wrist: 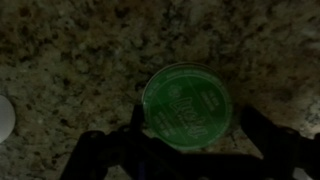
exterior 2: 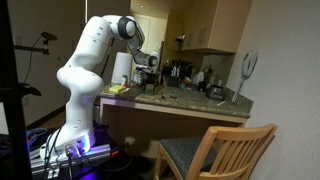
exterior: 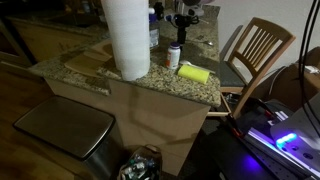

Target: Move the green lid backwards

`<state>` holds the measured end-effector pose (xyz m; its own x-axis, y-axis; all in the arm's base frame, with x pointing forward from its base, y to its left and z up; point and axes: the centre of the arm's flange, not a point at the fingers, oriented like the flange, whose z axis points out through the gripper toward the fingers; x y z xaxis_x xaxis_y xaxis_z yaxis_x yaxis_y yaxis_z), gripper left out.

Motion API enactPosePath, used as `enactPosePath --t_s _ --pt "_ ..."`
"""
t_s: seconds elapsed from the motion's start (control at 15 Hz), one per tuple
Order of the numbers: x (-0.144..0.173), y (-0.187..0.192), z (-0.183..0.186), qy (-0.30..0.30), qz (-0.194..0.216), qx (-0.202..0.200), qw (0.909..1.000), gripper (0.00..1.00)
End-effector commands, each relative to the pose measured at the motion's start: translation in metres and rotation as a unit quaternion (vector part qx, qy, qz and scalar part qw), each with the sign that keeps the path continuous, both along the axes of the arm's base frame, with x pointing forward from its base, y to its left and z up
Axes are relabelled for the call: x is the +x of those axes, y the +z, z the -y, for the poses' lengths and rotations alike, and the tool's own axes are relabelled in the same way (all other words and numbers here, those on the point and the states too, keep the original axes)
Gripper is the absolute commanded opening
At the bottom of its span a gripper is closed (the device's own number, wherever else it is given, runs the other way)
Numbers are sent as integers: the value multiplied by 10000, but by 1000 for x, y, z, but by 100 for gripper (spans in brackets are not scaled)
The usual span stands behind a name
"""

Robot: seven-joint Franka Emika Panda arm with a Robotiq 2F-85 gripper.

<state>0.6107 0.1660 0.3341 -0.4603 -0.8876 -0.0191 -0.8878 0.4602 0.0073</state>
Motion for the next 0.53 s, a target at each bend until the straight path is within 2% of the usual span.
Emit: enactPosePath --t_s 0.0,0.13,0.2,0.4,0.47 --pt "2 -1 0 10 52 -16 10000 100" --pt "3 -1 1 28 93 -38 9999 100" --pt "-57 45 -1 17 -25 22 10000 100" --pt "-81 75 -14 267 20 200 9994 100" --pt "-94 94 -18 289 263 121 9992 100"
